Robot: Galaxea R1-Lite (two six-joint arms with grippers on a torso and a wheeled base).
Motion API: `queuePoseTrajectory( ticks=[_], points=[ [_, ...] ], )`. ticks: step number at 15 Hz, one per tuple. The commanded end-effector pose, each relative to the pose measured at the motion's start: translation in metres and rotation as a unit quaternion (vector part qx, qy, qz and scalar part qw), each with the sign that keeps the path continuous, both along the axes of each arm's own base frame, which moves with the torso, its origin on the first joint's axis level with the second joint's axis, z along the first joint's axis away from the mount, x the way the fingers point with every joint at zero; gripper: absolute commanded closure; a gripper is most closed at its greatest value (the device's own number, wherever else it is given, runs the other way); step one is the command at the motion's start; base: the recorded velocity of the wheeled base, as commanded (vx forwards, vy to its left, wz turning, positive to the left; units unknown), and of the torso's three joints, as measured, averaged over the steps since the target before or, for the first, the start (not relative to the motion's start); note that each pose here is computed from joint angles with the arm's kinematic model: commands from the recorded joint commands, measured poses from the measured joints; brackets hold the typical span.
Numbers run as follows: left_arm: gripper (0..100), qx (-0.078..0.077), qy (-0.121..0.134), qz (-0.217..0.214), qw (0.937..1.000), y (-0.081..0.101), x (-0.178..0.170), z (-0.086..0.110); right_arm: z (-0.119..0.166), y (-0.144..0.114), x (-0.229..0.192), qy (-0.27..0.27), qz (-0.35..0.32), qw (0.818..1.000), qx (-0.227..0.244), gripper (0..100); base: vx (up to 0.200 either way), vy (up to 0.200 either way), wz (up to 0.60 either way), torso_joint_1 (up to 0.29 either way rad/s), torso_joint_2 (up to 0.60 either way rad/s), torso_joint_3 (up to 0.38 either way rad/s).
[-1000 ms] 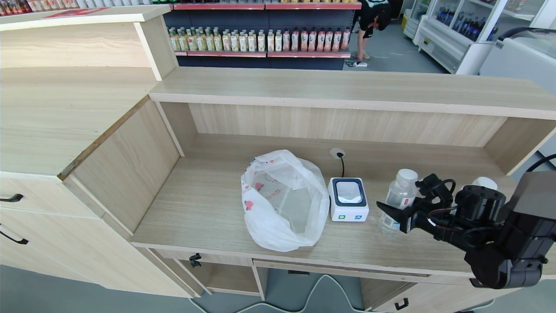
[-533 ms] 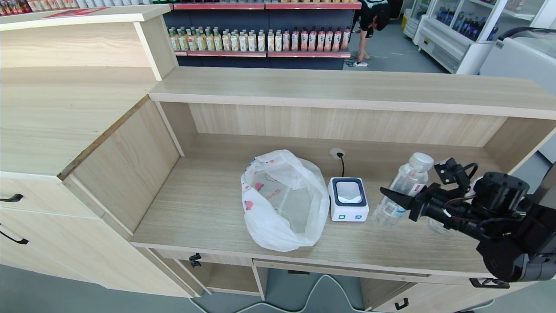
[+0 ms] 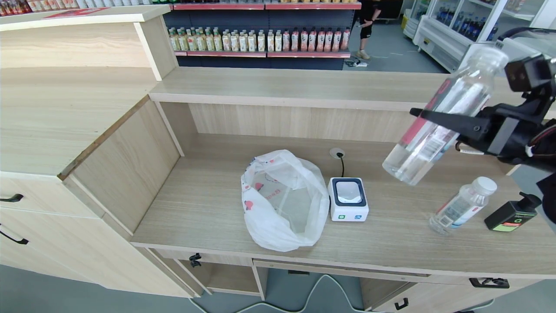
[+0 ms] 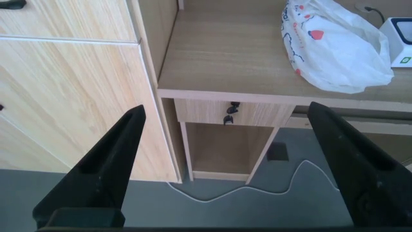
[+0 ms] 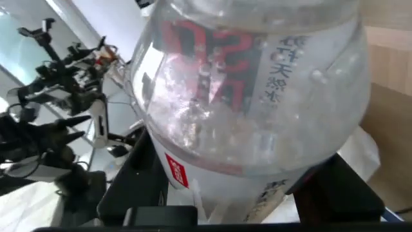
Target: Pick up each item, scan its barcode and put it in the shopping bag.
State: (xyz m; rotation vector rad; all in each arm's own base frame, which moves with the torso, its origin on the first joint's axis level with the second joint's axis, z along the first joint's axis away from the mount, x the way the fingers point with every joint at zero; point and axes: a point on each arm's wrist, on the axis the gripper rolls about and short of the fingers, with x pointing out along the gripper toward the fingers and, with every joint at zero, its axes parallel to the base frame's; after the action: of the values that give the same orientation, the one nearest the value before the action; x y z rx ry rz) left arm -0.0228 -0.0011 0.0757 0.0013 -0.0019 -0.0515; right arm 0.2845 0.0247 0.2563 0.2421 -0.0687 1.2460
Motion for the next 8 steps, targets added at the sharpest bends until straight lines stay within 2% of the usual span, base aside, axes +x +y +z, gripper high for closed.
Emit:
queuePoseTrajectory(
  ticks=[1, 6, 8],
  points=[
    [0, -0.001, -0.001, 0.0, 1.0, 0.0, 0.0, 0.0, 0.054, 0.02, -0.045, -0.06, 0.064, 0.996, 0.013, 100, 0.0, 0.0, 0.0, 0.0, 0.0, 0.0],
    [0, 0.0, -0.001, 0.0, 1.0, 0.0, 0.0, 0.0, 0.072, 0.062, -0.083, -0.026, 0.204, 0.978, 0.047, 100, 0.0, 0.0, 0.0, 0.0, 0.0, 0.0],
    [0, 0.0, -0.001, 0.0, 1.0, 0.0, 0.0, 0.0, 0.073, 0.073, -0.092, -0.011, 0.249, 0.968, 0.039, 100, 0.0, 0.0, 0.0, 0.0, 0.0, 0.0]
  ],
)
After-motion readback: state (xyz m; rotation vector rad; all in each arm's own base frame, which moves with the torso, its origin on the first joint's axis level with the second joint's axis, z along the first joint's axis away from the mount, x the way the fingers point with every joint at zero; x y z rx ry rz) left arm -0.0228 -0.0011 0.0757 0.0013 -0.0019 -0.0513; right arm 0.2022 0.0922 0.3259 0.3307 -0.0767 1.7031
